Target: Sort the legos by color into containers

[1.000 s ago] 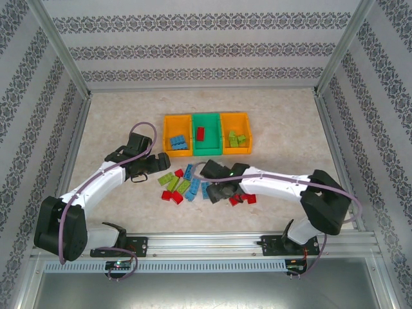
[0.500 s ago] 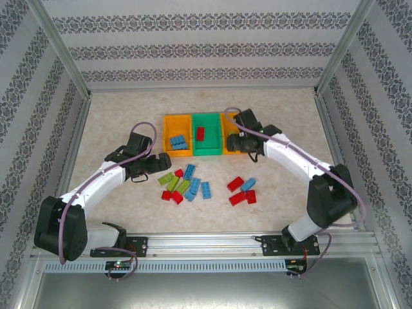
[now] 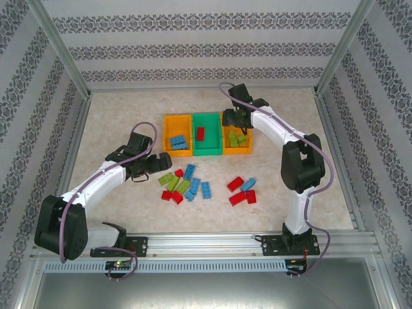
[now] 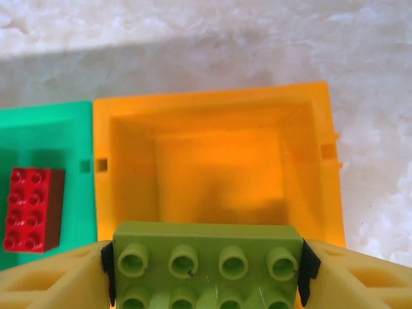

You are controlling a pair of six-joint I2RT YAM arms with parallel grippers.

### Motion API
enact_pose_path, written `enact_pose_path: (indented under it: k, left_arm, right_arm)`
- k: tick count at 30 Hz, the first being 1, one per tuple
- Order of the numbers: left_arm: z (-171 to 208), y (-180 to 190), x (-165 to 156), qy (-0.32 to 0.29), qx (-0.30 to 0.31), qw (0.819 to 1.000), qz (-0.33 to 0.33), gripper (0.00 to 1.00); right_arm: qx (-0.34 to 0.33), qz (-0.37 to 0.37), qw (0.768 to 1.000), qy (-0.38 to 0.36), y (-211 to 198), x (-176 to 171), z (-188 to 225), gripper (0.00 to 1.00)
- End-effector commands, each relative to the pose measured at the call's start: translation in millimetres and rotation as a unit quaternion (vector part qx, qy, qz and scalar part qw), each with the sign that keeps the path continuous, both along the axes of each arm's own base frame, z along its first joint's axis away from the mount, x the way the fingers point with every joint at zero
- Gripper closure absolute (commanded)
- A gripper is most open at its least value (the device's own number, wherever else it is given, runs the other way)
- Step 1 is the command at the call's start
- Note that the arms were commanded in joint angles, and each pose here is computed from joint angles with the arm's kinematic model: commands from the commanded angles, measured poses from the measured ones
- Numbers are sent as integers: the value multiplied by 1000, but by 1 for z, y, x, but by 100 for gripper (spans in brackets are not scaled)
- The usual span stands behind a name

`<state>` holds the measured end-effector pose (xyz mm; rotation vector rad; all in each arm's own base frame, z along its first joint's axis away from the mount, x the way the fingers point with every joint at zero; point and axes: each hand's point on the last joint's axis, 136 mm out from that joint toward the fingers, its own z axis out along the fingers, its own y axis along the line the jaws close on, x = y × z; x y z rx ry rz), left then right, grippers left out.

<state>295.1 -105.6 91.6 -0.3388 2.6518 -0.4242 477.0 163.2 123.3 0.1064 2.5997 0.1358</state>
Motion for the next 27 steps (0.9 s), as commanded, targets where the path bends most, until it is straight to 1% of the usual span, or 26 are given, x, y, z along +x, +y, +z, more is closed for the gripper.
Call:
enact_pose_path:
  k: [1,3,4,8,11,13,16,20,22,23,24,27]
  left_arm:
    - [-2,-3,0,-2,0,1000,-3,1]
    - [-1,-3,0,-1,0,1000,-4,0]
    - [-1,-3,0,-2,0,1000,-4,0]
    - [0,-4,1,-4,-4,1000,-4,0]
    - [0,-4,2,-5,-6,1000,-3,0]
    - [0,-5,2,-7,-6,1000,-5,0]
    - [2,-8,2,-11,-8,1000,-17,0]
    - [9,-19,3,-25,-8,999,-47,0]
    - [12,-22,4,-31,-2,998,-58,0]
    - [11,-22,4,-30,1,998,-59,1]
    - [12,-21,5,-32,3,998,-57,0]
    - [10,-21,5,-33,3,998,-52,0]
  right_arm:
    - [-3,-5,1000,11,-2,4,-1,22]
    - [0,-9,1000,10,-3,5,0,15]
    - [3,-10,1000,10,-3,5,0,14]
    - [21,9,1000,-5,6,-4,15,11]
    - [13,36,999,-15,12,-22,25,10]
    - [2,61,998,-13,15,-41,26,10]
    - [-16,79,997,9,10,-76,15,10]
    - [-9,136,990,25,11,-124,-6,9]
    - [12,182,982,48,16,-152,-17,9]
    - [10,202,977,63,18,-165,-23,9]
    - [2,221,972,76,18,-177,-29,8]
    - [-48,269,957,101,18,-208,-44,4]
